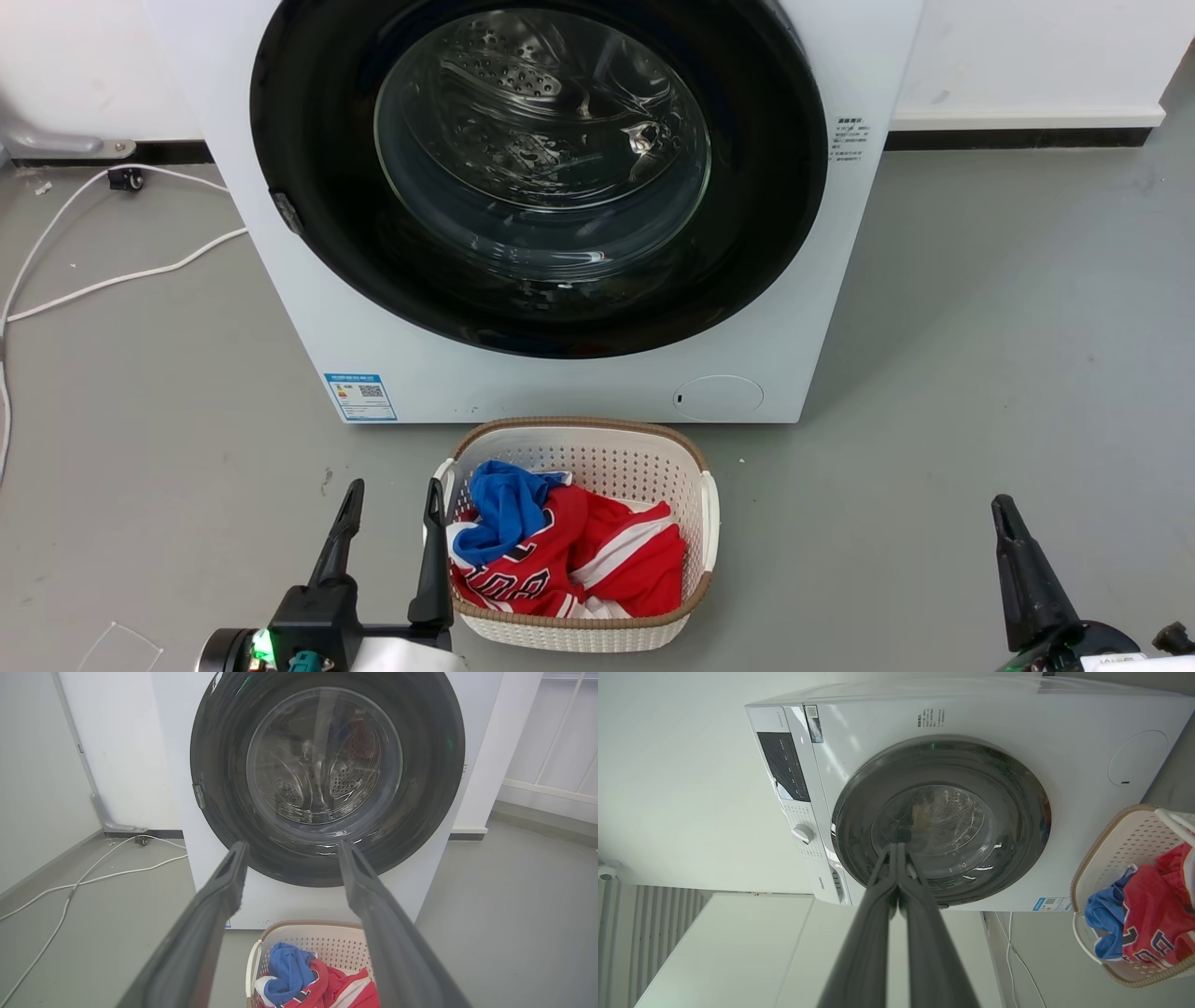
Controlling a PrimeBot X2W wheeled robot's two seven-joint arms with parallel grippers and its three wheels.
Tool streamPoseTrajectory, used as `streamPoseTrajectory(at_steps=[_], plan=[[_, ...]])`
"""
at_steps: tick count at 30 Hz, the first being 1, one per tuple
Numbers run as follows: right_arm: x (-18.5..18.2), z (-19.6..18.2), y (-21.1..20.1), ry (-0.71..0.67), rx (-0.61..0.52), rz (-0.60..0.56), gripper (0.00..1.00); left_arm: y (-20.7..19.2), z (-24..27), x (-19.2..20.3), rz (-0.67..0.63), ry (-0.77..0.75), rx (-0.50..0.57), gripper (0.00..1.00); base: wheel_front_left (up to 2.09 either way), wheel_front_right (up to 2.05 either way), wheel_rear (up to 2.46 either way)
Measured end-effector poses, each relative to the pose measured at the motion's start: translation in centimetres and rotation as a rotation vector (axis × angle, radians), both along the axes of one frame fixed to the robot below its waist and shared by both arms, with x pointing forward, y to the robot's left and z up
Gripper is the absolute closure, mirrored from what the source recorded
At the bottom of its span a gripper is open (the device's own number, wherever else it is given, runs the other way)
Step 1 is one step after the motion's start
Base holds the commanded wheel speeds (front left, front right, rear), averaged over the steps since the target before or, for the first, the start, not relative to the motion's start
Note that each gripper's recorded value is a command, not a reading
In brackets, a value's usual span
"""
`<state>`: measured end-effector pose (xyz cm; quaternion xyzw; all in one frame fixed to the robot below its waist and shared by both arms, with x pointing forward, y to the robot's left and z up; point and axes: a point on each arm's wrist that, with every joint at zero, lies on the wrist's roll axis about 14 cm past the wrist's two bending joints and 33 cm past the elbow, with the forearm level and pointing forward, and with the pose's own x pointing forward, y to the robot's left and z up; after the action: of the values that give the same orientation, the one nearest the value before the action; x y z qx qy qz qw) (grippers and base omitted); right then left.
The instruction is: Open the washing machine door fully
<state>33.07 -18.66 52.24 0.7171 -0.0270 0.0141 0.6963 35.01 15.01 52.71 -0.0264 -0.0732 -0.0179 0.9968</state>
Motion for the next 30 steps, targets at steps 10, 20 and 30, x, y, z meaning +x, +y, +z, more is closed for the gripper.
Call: streamPoseTrajectory(at_steps=[10,20,30], plan=[[0.2,-0.8,0.0,0.026,-0.007,0.002,1.00,0.0,-0.2,0.2,0.001,0.006,0.002,0.00,0.00,0.00,0.00],[5.2,0.3,-3.7,-0.011,-0.004,-0.060,1.00,0.0,-0.2,2.2,0.002,0.004,0.014,0.00,0.00,0.00,0.00],[13.9,3.1,-6.0,-0.092,-0.042,-0.010,1.00,0.1,-0.6,6.1,-0.006,-0.002,0.032,0.00,0.00,0.00,0.00]])
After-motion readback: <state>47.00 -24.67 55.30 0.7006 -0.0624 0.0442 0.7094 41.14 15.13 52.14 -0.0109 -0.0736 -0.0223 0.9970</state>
